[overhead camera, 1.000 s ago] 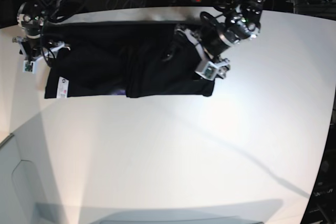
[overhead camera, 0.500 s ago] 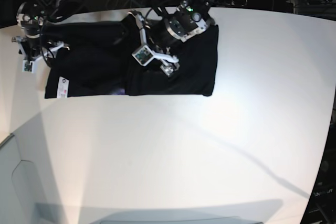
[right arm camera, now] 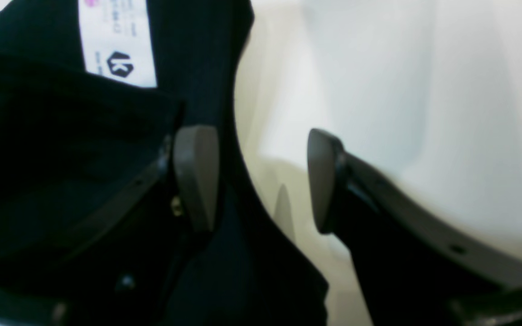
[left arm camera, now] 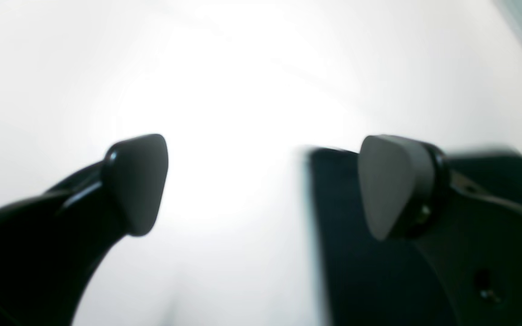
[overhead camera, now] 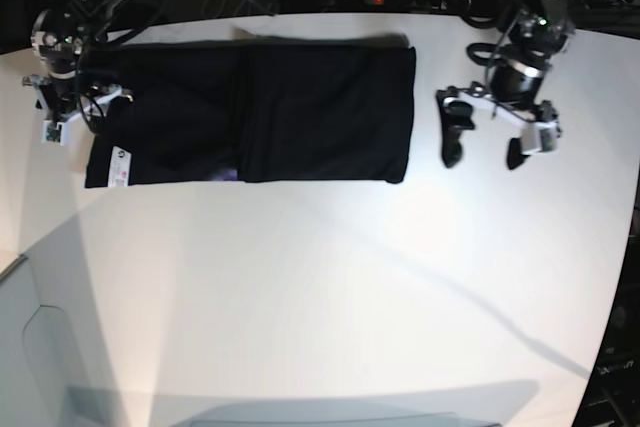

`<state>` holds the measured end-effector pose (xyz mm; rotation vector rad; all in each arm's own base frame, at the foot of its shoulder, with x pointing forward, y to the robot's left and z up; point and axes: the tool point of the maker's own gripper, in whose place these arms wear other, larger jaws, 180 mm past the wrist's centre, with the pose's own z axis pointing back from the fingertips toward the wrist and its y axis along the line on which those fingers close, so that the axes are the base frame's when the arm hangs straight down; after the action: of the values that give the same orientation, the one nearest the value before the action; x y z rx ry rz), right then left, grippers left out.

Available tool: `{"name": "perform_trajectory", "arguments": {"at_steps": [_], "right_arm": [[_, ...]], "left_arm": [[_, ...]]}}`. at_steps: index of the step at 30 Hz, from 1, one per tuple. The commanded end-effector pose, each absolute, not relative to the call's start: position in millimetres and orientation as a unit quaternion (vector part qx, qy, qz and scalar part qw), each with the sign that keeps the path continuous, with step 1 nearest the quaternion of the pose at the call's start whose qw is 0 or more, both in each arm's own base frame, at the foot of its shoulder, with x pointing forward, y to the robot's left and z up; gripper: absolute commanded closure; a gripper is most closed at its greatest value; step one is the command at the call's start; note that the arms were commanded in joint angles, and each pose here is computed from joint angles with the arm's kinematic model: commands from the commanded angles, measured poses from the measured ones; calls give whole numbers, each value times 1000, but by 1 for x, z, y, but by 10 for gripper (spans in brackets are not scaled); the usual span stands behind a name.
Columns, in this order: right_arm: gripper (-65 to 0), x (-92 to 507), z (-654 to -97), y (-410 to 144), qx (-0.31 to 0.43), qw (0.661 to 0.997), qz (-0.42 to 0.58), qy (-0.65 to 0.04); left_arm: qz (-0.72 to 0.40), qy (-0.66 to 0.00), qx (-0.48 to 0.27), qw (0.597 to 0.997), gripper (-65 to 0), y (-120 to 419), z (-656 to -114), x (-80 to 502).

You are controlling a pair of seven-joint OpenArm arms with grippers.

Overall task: Fold the T-shirt properly
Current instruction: 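Lay the folded end down and open the left gripper, withdrawing it, then hold the strip's other end with the right gripper while the left gripper waits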

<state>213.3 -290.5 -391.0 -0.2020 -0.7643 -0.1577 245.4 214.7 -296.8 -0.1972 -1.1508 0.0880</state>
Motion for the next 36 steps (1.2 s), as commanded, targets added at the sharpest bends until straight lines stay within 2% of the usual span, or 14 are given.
{"name": "perform_trajectory", "arguments": {"at_steps": [1, 6, 13, 19, 36], "right_arm": [[-319, 226, -378, -289, -99, 909, -66, -398], [-322, 236, -382, -269, -79, 913, -40, -399], [-344, 239, -405, -258, -49, 923, -43, -380], [-390, 241, -407, -263, -50, 924, -39, -376], [-392, 247, -398, -276, -65, 920, -35, -385]], "left_arm": [[54, -558, -90, 823, -650, 227, -288, 242], [100, -559, -50, 821, -650, 289, -286, 230], [136, -547, -41, 825, -650, 319, -298, 220], [136, -546, -41, 826, -650, 319, -300, 220], [146, -537, -43, 830, -650, 321, -309, 217]]}}
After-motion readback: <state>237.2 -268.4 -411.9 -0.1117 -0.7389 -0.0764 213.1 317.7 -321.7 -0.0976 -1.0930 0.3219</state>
